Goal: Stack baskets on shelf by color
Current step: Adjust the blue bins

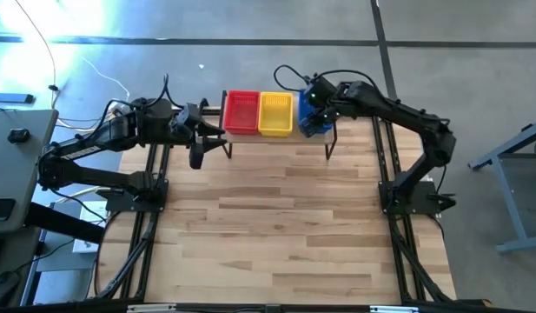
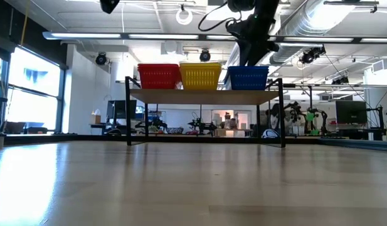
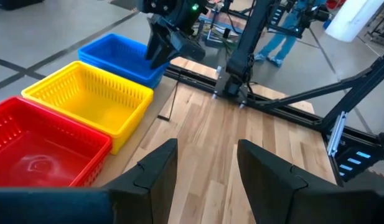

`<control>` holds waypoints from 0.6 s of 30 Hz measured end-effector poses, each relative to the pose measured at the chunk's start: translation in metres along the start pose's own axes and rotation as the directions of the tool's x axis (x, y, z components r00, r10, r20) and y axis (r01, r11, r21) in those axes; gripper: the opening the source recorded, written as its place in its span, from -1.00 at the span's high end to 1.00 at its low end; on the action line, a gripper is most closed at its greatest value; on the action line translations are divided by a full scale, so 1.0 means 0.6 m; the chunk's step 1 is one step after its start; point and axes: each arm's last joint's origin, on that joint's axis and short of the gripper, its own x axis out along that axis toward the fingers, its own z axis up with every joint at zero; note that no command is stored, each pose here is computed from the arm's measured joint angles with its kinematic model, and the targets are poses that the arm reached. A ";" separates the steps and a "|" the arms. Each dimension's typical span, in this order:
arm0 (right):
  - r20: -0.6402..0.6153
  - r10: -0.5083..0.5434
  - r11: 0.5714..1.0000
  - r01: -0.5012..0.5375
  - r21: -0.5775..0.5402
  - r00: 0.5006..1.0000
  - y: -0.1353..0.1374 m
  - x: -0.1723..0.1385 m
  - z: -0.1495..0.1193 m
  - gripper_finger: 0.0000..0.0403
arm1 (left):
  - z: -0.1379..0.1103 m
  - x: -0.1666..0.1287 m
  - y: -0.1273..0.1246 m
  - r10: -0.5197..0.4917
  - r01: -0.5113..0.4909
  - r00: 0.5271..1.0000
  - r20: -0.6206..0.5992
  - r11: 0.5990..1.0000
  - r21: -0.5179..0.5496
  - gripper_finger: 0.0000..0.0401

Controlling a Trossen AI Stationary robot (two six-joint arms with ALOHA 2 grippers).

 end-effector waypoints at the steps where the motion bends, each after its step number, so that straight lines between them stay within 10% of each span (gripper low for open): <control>1: -0.009 0.007 1.000 -0.007 -0.001 1.000 0.001 0.002 0.000 0.33 | 0.000 0.000 0.000 0.000 0.000 1.000 -0.001 1.000 0.000 0.21; 18: -0.056 0.034 0.999 -0.035 -0.010 0.998 0.019 0.004 -0.011 0.33 | -0.001 0.000 0.000 0.001 -0.001 1.000 -0.003 1.000 0.002 0.21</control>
